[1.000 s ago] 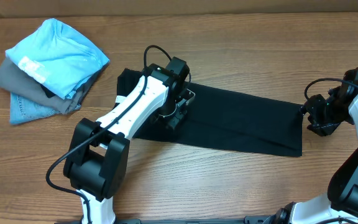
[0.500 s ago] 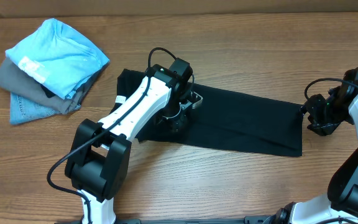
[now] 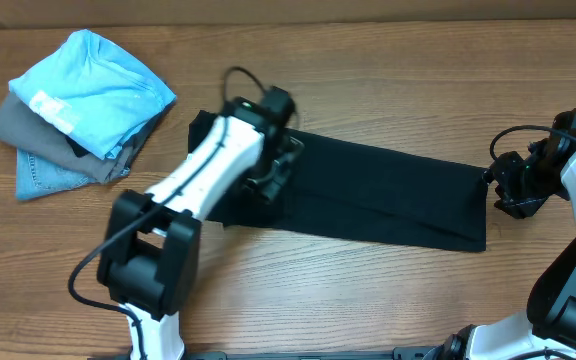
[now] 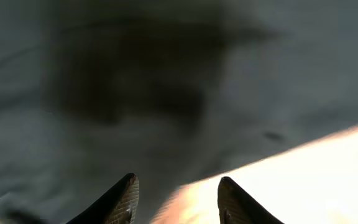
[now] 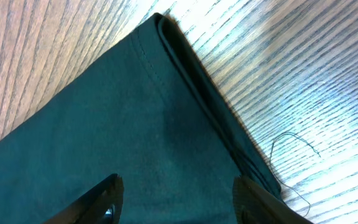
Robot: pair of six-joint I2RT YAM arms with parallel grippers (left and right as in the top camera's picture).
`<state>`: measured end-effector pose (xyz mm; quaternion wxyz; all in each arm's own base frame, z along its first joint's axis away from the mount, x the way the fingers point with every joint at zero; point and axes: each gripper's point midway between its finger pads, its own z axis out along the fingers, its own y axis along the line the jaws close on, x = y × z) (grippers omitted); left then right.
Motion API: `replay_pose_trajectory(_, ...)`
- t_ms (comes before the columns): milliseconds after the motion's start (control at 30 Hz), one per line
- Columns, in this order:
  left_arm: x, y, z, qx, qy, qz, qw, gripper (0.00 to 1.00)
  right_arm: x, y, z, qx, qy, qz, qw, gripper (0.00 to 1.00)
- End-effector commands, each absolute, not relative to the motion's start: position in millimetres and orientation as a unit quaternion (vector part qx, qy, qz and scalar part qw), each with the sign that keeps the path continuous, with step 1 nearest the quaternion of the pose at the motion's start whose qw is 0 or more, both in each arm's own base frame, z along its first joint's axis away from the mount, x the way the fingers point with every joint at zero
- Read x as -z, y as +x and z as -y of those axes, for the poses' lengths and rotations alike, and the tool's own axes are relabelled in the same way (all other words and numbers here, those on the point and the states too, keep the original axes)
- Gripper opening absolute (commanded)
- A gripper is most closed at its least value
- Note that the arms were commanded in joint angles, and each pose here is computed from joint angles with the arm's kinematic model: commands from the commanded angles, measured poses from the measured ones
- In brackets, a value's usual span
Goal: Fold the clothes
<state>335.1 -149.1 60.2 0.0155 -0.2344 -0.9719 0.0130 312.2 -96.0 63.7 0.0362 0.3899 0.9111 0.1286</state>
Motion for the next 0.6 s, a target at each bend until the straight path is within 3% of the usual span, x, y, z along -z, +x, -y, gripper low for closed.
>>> replay_pose_trajectory(0,-71.5,358.7,106.6,-0.003,-0.133,0.991,-0.005,0.45,-72.6,313.1,95.2,-0.133,0.386,-0.911,0.051,0.6)
replay_pose_trajectory(100,-69.4,359.4,88.9,-0.042,-0.098,0.994,0.007,0.39,-72.5,313.1,95.1,-0.133,0.386,-0.911,0.051,0.6)
replay_pose_trajectory(267,-53.2,342.8,79.4,-0.08,-0.072,0.993,0.04,0.37,-72.5,313.2,95.2,-0.133,0.386,-0.911,0.052,0.6)
replay_pose_trajectory(433,-37.4,330.0,89.3,-0.116,-0.075,0.989,0.054,0.44,-72.6,313.3,95.3,-0.133,0.386,-0.911,0.052,0.6)
replay_pose_trajectory(567,-26.1,317.3,86.9,-0.113,-0.074,0.988,0.071,0.45,-72.5,313.2,95.2,-0.133,0.386,-0.911,0.051,0.6)
